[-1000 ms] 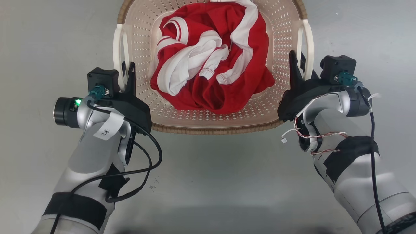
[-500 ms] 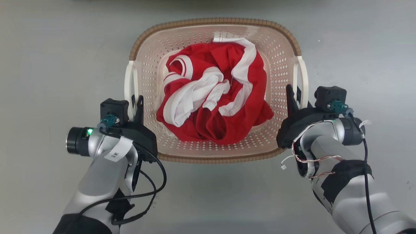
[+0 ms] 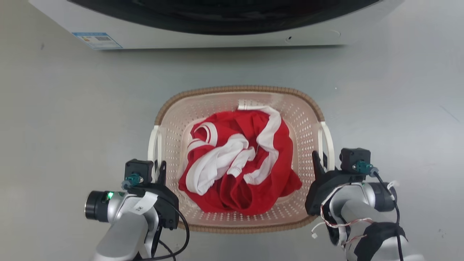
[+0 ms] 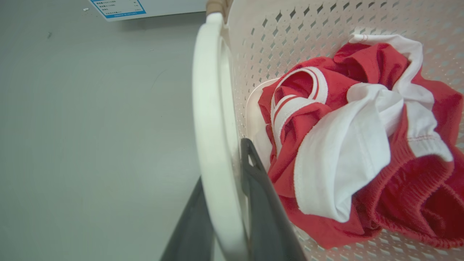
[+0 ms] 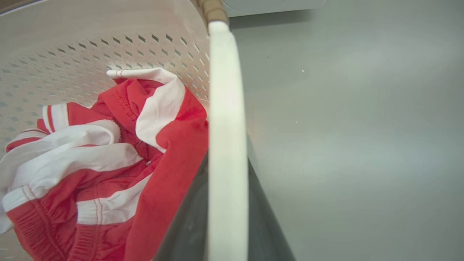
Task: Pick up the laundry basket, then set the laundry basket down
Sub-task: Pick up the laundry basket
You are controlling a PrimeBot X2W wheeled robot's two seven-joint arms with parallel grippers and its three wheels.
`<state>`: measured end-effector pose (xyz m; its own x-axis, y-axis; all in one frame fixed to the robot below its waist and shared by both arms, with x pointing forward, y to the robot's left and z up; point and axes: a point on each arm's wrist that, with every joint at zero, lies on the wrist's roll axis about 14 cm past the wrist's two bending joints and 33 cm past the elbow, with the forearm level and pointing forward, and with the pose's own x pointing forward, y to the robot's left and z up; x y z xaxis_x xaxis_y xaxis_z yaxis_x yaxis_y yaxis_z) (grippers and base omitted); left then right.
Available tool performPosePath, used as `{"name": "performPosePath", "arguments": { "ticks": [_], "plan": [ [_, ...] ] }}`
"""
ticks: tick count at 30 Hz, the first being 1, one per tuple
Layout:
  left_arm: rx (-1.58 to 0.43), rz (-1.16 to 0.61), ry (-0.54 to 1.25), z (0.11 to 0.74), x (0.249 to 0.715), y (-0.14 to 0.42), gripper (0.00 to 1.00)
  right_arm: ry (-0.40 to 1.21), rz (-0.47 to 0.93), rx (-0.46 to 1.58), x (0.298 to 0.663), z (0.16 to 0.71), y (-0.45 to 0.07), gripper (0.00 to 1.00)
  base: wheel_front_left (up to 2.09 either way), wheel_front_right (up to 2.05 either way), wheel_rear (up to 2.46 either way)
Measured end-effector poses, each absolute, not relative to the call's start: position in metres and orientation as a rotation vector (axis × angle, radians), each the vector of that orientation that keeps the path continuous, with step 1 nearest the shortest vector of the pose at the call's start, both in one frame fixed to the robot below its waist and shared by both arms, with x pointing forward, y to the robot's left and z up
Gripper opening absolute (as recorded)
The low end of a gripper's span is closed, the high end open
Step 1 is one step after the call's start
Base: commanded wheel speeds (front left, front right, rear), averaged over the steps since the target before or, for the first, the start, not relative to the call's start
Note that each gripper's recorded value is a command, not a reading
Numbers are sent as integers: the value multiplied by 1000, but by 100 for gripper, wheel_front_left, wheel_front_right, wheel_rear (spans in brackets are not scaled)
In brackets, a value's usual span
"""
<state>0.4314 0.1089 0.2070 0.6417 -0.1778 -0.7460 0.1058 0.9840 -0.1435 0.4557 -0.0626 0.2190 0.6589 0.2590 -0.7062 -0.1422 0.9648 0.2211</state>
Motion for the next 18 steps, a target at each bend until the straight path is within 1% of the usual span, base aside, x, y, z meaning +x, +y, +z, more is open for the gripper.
{"name": "performPosePath", "arguments": {
  "ticks": [13, 18],
  "plan": [
    [-92, -174, 920, 238, 374, 106, 0, 926, 224, 173, 389, 247, -64, 0, 0, 0, 0],
    [-98, -177, 928, 249, 361, 105, 0, 941, 224, 176, 374, 259, -64, 0, 0, 0, 0]
  ]
}}
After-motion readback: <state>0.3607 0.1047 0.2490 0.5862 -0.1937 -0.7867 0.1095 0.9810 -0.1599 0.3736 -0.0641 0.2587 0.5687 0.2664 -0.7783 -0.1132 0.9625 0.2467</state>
